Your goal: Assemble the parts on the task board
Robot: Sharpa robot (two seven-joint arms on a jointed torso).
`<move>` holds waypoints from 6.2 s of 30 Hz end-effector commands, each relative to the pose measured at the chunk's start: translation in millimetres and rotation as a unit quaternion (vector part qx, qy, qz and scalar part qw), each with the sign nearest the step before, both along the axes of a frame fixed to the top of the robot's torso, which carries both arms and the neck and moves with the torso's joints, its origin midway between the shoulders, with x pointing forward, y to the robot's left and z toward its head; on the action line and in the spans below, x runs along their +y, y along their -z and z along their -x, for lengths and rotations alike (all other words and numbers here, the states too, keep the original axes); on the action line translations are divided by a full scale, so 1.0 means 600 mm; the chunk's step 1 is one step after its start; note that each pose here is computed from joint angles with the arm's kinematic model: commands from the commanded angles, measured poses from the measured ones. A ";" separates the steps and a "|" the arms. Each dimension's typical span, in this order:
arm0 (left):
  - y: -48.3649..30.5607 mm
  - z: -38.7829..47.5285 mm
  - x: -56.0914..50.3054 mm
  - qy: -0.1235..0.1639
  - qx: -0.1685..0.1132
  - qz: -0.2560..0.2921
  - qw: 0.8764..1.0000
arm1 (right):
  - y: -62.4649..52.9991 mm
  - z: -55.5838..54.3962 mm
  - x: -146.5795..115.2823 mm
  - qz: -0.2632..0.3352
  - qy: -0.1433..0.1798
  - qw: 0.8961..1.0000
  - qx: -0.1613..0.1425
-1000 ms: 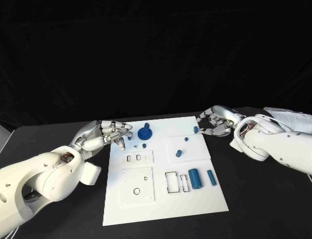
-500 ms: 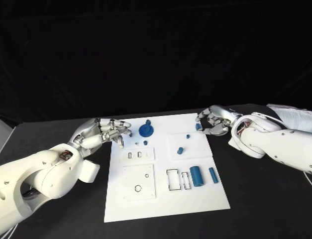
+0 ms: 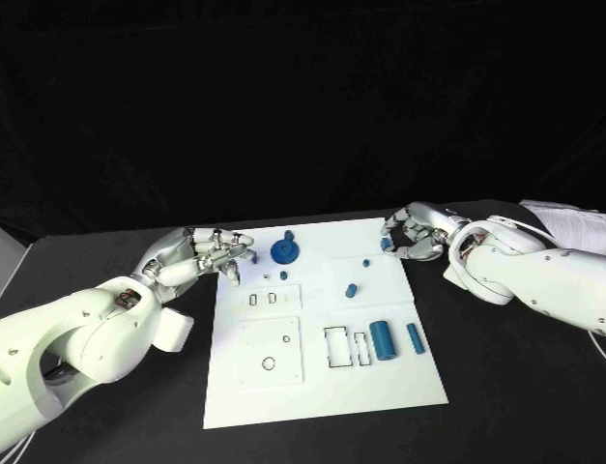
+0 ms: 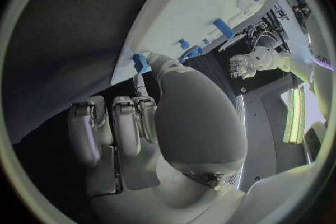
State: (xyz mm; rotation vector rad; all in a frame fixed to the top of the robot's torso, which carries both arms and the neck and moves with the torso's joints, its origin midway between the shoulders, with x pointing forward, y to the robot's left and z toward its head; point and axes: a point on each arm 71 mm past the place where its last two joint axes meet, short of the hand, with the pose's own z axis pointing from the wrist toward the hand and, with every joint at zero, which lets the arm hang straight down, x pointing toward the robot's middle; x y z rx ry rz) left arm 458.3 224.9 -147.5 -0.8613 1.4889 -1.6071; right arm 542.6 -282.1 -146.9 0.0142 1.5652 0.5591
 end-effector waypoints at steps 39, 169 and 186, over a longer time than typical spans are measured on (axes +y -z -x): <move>0.000 0.000 0.000 0.006 0.001 0.000 1.000 | 0.002 -0.010 0.007 0.017 0.002 1.000 0.000; 0.008 -0.010 0.009 0.000 0.001 -0.028 1.000 | 0.079 0.129 0.384 0.039 -0.045 0.998 0.003; 0.009 -0.009 0.007 0.006 0.002 -0.027 1.000 | 0.082 0.129 0.386 0.039 -0.052 0.998 0.007</move>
